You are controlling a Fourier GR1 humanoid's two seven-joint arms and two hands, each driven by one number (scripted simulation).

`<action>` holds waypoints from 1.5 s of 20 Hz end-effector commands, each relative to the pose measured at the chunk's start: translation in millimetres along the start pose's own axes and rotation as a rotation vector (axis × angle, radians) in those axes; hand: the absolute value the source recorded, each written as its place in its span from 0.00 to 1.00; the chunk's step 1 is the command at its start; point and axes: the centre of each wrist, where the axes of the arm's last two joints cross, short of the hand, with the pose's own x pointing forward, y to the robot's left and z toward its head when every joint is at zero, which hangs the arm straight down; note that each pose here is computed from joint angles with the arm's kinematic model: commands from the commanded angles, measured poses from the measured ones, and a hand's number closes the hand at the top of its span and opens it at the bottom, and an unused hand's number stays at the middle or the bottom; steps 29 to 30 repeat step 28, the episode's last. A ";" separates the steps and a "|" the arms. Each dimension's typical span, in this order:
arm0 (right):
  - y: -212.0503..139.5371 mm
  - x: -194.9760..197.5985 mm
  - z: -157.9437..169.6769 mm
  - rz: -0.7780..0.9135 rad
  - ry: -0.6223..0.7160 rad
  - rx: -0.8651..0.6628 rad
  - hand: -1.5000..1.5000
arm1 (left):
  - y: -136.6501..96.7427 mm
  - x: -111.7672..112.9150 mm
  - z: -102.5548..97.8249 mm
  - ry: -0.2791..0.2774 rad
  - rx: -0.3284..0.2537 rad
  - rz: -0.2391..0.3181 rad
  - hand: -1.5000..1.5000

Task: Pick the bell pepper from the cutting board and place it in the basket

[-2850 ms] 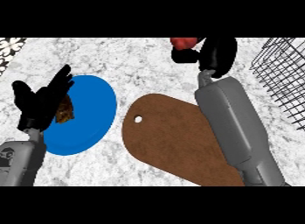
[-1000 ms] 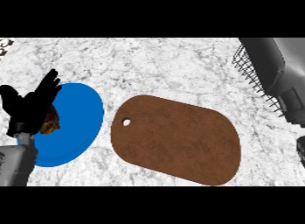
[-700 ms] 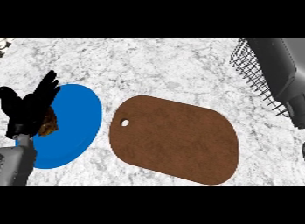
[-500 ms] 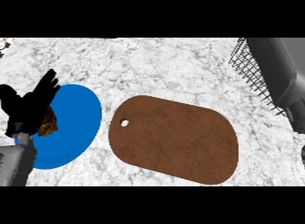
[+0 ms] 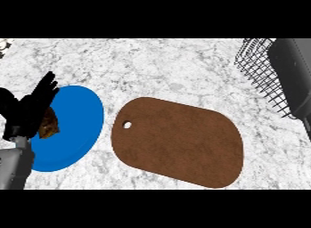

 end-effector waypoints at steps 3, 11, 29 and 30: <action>2.9 -4.3 2.4 -0.105 0.039 -0.019 0.00 | -1.0 -1.2 2.6 -0.006 -0.001 -0.002 0.50; -19.6 -13.6 -28.9 -0.394 0.178 -0.217 0.00 | 2.6 -3.4 6.8 0.019 0.031 0.021 0.50; -81.3 -112.4 23.2 -0.459 0.229 0.008 0.00 | 21.5 -22.7 29.2 0.074 0.108 0.022 0.50; -81.3 -112.4 23.2 -0.459 0.229 0.008 0.00 | 21.5 -22.7 29.2 0.074 0.108 0.022 0.50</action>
